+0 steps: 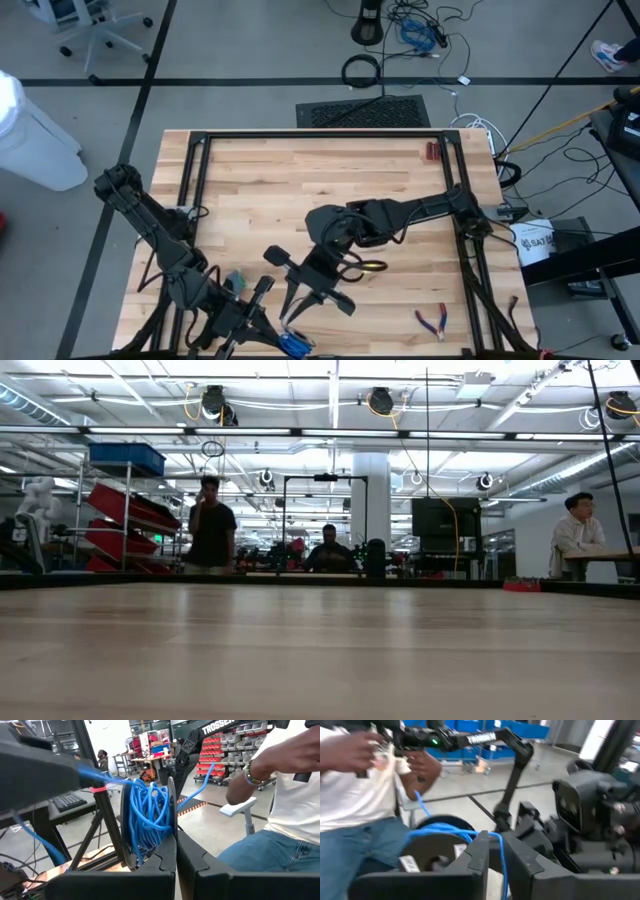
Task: Coil cords
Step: Coil the blue wire onto the black spool
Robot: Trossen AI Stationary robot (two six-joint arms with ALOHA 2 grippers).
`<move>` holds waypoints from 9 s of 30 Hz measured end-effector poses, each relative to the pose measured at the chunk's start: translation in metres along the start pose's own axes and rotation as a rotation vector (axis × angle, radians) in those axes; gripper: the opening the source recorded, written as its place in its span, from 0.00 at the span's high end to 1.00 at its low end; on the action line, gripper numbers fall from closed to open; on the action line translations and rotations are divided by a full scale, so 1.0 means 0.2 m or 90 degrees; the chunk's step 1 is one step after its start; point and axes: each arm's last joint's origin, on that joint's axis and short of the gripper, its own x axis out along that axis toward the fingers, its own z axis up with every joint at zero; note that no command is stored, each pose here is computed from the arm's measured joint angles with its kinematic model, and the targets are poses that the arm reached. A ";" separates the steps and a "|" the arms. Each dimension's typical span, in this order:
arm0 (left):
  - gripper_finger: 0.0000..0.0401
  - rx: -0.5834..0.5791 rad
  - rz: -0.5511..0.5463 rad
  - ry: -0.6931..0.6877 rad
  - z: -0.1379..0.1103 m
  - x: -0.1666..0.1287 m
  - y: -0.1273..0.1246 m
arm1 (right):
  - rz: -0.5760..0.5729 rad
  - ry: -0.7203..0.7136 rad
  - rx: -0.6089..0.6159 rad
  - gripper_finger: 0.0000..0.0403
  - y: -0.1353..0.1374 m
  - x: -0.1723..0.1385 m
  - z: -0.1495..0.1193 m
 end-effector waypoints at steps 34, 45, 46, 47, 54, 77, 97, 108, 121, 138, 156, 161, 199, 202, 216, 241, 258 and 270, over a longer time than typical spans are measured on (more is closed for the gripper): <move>1.00 0.041 -0.087 -0.063 0.04 -0.01 -0.03 | 0.009 -0.014 0.138 0.72 -0.10 -0.55 0.18; 1.00 0.034 -0.075 -0.094 0.06 -0.01 -0.02 | -0.225 0.161 0.048 0.72 0.31 -0.71 0.39; 1.00 0.034 -0.075 -0.094 0.06 -0.01 -0.02 | -0.227 0.171 0.036 0.72 0.35 -0.68 0.40; 1.00 0.034 -0.075 -0.094 0.06 -0.01 -0.02 | -0.233 0.180 0.022 0.72 0.39 -0.65 0.41; 1.00 0.031 -0.055 -0.088 0.06 -0.01 -0.01 | -0.347 0.303 -0.127 0.72 0.57 -0.29 0.34; 1.00 0.014 -0.049 -0.084 0.06 -0.01 -0.01 | -0.643 0.370 -0.400 0.72 0.78 0.25 0.28; 1.00 0.014 -0.045 -0.083 0.06 -0.01 -0.01 | -0.646 0.369 -0.393 0.84 0.69 0.23 0.26; 1.00 0.014 -0.045 -0.083 0.06 -0.01 -0.01 | -0.653 0.371 -0.390 0.96 0.67 0.22 0.26; 1.00 0.015 -0.045 -0.083 0.06 -0.01 -0.01 | -0.616 0.351 -0.363 1.00 0.58 0.20 0.22; 1.00 0.093 -0.031 -0.128 0.09 -0.01 -0.01 | -0.458 0.333 -0.171 1.00 0.49 0.21 0.06; 1.00 0.109 0.016 -0.135 0.12 -0.03 -0.06 | -0.447 0.363 -0.102 1.00 0.63 0.35 -0.05; 1.00 0.108 0.050 -0.115 0.11 -0.04 -0.07 | -0.452 0.370 -0.077 1.00 0.73 0.37 -0.04; 1.00 -0.002 0.165 0.057 -0.02 -0.01 0.02 | -0.470 0.381 0.020 1.00 0.88 0.23 0.06; 1.00 -0.005 0.165 0.065 -0.03 -0.01 0.02 | -0.478 0.382 0.037 1.00 0.88 0.20 0.07; 1.00 0.031 0.245 0.163 -0.11 -0.01 0.06 | -0.535 0.398 0.164 1.00 0.81 0.15 0.02; 1.00 0.088 0.275 0.279 -0.29 0.07 0.04 | -0.669 0.479 0.144 1.00 0.92 0.14 -0.07; 1.00 0.077 0.279 0.257 -0.28 0.07 0.04 | -0.662 0.513 0.094 1.00 0.82 0.24 -0.17; 1.00 0.078 0.276 0.258 -0.28 0.07 0.04 | -0.646 0.506 0.086 1.00 0.86 0.23 -0.15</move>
